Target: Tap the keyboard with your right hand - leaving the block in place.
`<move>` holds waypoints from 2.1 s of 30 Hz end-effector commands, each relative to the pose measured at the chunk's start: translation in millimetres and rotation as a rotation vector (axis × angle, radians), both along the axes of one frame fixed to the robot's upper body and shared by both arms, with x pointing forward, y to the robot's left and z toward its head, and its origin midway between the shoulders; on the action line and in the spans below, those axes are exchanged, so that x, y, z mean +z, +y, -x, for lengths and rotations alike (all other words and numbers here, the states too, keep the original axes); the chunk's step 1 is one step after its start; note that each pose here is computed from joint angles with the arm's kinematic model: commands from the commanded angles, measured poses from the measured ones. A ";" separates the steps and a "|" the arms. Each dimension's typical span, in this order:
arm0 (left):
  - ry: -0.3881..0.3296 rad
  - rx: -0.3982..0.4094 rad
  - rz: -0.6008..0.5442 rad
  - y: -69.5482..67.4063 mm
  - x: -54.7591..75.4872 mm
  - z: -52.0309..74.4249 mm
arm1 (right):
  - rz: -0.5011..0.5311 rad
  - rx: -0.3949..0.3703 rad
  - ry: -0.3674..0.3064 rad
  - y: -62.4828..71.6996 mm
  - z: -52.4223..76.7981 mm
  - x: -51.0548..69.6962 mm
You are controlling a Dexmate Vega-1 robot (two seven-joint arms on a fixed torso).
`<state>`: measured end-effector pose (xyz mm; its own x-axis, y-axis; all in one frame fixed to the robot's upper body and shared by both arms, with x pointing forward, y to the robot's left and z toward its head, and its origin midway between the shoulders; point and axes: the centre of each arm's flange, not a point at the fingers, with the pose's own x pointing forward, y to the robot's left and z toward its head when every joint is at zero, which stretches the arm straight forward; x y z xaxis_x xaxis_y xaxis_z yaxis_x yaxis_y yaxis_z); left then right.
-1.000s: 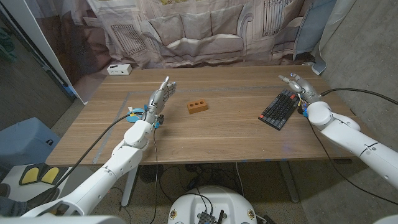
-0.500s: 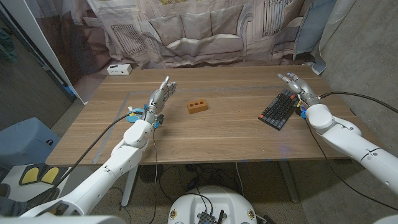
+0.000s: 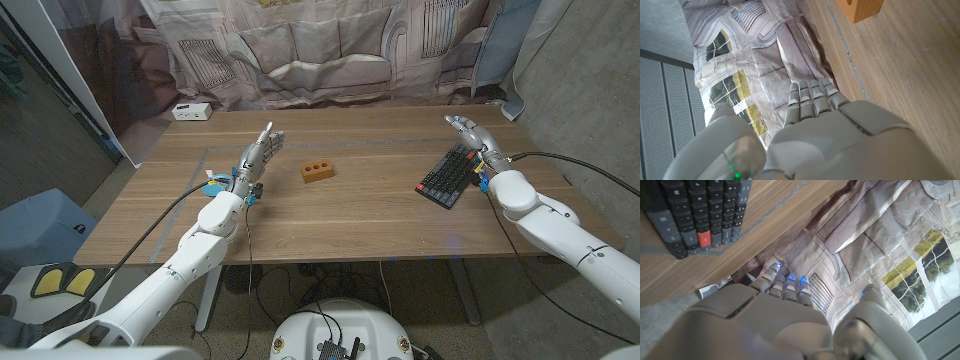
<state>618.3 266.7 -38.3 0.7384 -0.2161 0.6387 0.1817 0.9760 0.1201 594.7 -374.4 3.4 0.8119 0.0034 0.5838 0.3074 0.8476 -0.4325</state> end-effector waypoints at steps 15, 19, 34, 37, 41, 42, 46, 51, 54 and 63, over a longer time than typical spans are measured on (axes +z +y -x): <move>-0.007 -0.004 0.013 7.2 4.4 -6.4 | -0.113 0.179 -0.094 33.9 5.2 -12.7; -0.012 -0.005 0.007 4.8 5.5 -6.1 | -0.145 0.228 -0.117 39.2 3.9 -12.7; 0.004 0.001 -0.004 5.5 3.4 0.2 | -0.205 0.371 -0.119 50.3 3.8 -21.5; 0.005 -0.003 -0.010 5.6 3.8 -0.1 | -0.214 0.399 -0.117 54.2 3.0 -24.3; 0.009 -0.018 -0.015 4.0 3.9 -2.4 | -0.243 0.446 -0.120 60.3 1.1 -27.8; 0.009 -0.022 -0.017 3.5 4.2 -3.0 | -0.249 0.453 -0.126 62.0 0.5 -28.4; 0.007 -0.033 -0.023 2.2 5.3 -4.1 | -0.245 0.481 -0.128 67.6 -1.5 -27.6; 0.010 -0.039 -0.030 2.1 6.1 -3.1 | -0.234 0.511 -0.112 75.1 -5.1 -28.5; 0.008 -0.038 -0.034 3.6 6.9 -1.3 | -0.223 0.522 -0.095 78.8 -8.3 -30.9; 0.015 -0.038 -0.035 15.5 5.3 3.2 | -0.211 0.595 -0.056 83.1 -22.9 -34.4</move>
<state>619.0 272.4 -32.0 0.7349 -0.2599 0.6264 0.2148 0.9653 0.1486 603.9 -299.6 -27.0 0.6826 0.2627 0.6820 -0.1489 0.9636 -0.2222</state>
